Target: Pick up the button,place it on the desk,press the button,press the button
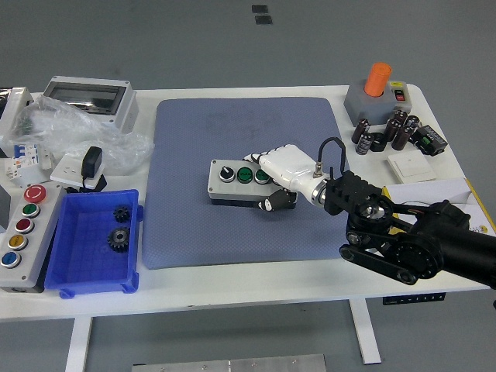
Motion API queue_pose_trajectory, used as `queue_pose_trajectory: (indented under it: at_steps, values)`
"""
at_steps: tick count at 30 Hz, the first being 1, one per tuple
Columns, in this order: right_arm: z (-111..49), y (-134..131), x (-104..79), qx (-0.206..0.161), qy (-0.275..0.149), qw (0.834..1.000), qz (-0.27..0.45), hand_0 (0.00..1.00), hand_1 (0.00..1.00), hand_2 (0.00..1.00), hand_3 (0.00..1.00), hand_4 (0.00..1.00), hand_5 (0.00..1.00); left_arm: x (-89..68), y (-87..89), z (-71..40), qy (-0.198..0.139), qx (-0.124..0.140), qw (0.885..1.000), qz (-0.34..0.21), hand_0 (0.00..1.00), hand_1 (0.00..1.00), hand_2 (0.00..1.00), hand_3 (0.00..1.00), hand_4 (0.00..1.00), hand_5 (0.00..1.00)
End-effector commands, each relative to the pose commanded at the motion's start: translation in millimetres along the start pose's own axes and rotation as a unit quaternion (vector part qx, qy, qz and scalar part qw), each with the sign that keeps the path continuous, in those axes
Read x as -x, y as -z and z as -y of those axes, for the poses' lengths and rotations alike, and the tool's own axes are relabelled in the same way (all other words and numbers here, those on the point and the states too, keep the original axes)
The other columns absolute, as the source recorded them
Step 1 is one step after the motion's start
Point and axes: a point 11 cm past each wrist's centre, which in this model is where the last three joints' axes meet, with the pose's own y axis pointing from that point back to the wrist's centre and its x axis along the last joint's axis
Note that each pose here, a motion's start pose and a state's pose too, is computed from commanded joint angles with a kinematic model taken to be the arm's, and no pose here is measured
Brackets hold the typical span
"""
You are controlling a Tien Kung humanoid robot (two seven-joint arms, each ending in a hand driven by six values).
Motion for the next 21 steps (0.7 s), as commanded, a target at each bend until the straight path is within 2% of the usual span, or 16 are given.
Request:
queue_pose_trajectory:
  at_steps: [2,3,8,9,14,15,20,21]
  values:
    - [0.1,0.1,0.5,0.000,0.002,1.000,0.000,0.656,0.677,0.780,0.722,0.221,0.002,-0.4,0.3,0.0,0.000,0.000,1.000,0.000,0.608,0.644,0.587,0.617,0.675,0.368]
    - [0.2,0.0,0.6,0.000,0.002,1.000,0.001,0.679,0.691,0.838,0.864,0.294,0.002,-0.6,0.4,0.1,0.000,0.000,1.000,0.000,0.608,0.642,0.586,0.617,0.676,0.369]
    - [0.6,-0.7,0.7,0.002,0.005,1.000,0.002,0.679,0.691,0.838,0.864,0.294,0.002,-1.8,1.0,0.1,-0.001,-0.001,1.000,0.001,0.608,0.642,0.586,0.617,0.676,0.369]
    - [0.6,-0.8,0.8,0.003,0.006,1.000,0.003,0.690,0.695,0.853,0.918,0.318,0.002,-2.1,1.0,0.1,-0.001,-0.001,1.000,0.001,0.608,0.642,0.586,0.615,0.676,0.370]
    - [0.7,-2.3,0.6,0.007,0.007,1.000,0.005,0.690,0.695,0.853,0.918,0.318,0.002,-2.0,0.3,0.1,-0.001,0.000,1.000,0.002,0.608,0.642,0.586,0.615,0.676,0.370]
    - [0.7,-2.6,0.3,0.008,0.008,1.000,0.005,0.693,0.701,0.889,0.998,0.368,0.002,-2.0,0.0,0.0,-0.001,0.001,1.000,0.002,0.608,0.642,0.586,0.615,0.677,0.370]
    - [0.9,-4.5,-1.5,0.012,0.010,1.000,0.010,0.693,0.701,0.889,0.998,0.368,0.002,-1.1,-1.0,-0.1,0.001,0.003,1.000,0.002,0.608,0.642,0.586,0.615,0.677,0.370]
    - [0.9,-4.9,-2.0,0.013,0.010,1.000,0.012,0.695,0.701,0.880,0.998,0.395,0.002,-0.9,-1.0,-0.1,0.001,0.003,1.000,0.002,0.607,0.643,0.584,0.615,0.676,0.369]
